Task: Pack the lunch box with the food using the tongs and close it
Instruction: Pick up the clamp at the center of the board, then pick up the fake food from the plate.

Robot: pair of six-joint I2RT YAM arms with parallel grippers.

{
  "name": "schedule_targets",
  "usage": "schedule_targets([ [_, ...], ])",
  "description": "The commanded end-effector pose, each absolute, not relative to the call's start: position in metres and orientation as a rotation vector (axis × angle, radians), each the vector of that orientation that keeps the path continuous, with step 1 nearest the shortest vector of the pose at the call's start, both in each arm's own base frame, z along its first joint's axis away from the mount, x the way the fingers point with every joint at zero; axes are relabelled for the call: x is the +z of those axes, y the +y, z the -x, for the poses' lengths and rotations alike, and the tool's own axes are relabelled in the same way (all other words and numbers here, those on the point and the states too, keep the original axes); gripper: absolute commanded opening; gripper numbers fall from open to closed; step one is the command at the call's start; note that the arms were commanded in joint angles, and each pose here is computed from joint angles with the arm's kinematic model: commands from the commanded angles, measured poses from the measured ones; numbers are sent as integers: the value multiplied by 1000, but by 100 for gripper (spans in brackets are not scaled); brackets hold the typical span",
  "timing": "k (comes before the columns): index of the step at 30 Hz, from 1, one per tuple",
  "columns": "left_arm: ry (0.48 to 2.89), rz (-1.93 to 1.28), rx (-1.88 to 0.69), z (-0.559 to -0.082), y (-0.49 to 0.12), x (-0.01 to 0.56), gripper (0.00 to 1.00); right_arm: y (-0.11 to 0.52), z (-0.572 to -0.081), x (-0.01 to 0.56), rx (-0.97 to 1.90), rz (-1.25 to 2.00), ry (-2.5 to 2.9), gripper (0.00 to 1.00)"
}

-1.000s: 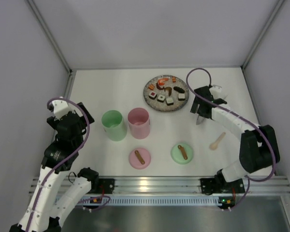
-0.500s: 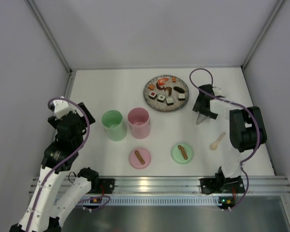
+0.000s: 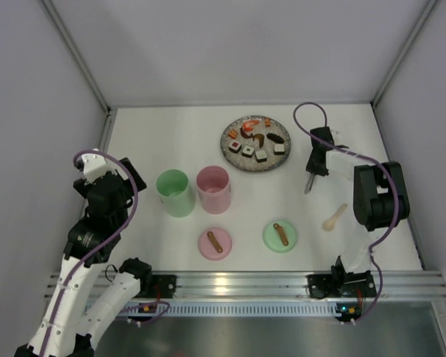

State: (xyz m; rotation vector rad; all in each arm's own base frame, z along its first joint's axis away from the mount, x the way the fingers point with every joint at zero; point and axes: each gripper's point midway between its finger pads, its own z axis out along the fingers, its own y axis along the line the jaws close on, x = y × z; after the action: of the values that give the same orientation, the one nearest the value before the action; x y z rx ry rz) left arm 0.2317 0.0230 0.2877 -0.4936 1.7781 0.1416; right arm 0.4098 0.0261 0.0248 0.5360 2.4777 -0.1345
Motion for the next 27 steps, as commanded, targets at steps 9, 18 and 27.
schedule_targets([
  [9, 1752, 497, 117, -238, 20, 298, 99, 73, -415, 124, 146, -128, 2434, 9],
  [18, 1761, 495, 113, -240, 18, 297, 99, 102, -400, 178, 184, 66, 2397, 25],
  [27, 1750, 498, 118, -238, 20, 300, 99, 110, -395, 192, 232, 104, 2367, 41],
])
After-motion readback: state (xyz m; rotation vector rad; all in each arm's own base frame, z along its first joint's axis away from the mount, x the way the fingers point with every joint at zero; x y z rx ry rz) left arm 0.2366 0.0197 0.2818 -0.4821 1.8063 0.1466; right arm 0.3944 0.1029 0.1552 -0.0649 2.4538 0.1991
